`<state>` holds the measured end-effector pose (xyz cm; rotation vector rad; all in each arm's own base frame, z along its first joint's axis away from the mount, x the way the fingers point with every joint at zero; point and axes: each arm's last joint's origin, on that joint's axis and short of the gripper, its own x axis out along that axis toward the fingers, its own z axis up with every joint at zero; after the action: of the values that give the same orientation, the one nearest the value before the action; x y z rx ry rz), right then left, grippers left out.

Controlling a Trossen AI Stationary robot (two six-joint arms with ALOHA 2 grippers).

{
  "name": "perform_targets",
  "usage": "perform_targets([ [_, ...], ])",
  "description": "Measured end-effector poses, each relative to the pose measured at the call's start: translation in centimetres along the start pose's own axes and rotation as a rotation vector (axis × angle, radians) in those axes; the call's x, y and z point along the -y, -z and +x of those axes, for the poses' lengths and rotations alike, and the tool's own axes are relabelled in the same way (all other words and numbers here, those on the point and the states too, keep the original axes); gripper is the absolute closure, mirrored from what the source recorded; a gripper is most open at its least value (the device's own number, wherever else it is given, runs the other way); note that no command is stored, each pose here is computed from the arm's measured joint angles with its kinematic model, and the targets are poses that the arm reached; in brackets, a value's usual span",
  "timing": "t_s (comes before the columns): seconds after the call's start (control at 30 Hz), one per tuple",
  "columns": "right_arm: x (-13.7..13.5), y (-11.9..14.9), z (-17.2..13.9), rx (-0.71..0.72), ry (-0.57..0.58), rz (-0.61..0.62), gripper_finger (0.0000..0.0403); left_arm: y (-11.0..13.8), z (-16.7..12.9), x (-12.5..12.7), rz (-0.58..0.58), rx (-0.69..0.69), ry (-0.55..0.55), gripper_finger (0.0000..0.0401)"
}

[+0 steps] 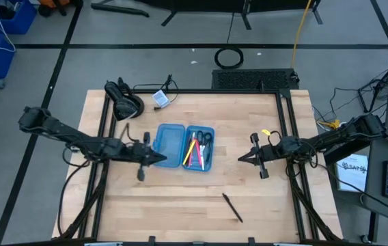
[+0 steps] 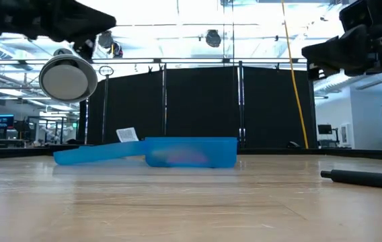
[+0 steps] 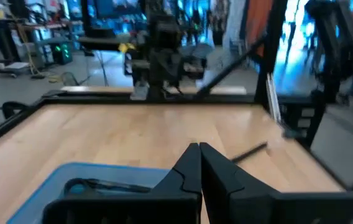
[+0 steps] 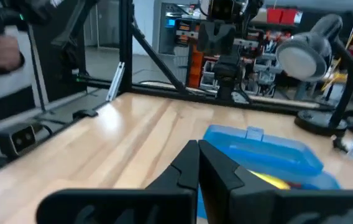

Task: Pick & place school supplies into a supply box
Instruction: Put the black pen into the blue supply box

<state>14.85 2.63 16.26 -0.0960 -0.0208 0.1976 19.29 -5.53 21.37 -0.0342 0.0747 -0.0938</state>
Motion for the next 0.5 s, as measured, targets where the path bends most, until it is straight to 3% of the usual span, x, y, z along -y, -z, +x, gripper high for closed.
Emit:
perform_targets([
  [0.23, 0.1, 0.4, 0.0, -0.047, 0.045, 0.136, 0.0403, 2.5, -2.6, -0.6, -0.007, 0.019, 0.013, 0.0398],
  [0.5, 0.1, 0.5, 0.0, -0.05, 0.056, 0.092, 0.0403, 5.4, -4.4, -1.4, 0.035, 0.009, 0.076, 0.0398],
])
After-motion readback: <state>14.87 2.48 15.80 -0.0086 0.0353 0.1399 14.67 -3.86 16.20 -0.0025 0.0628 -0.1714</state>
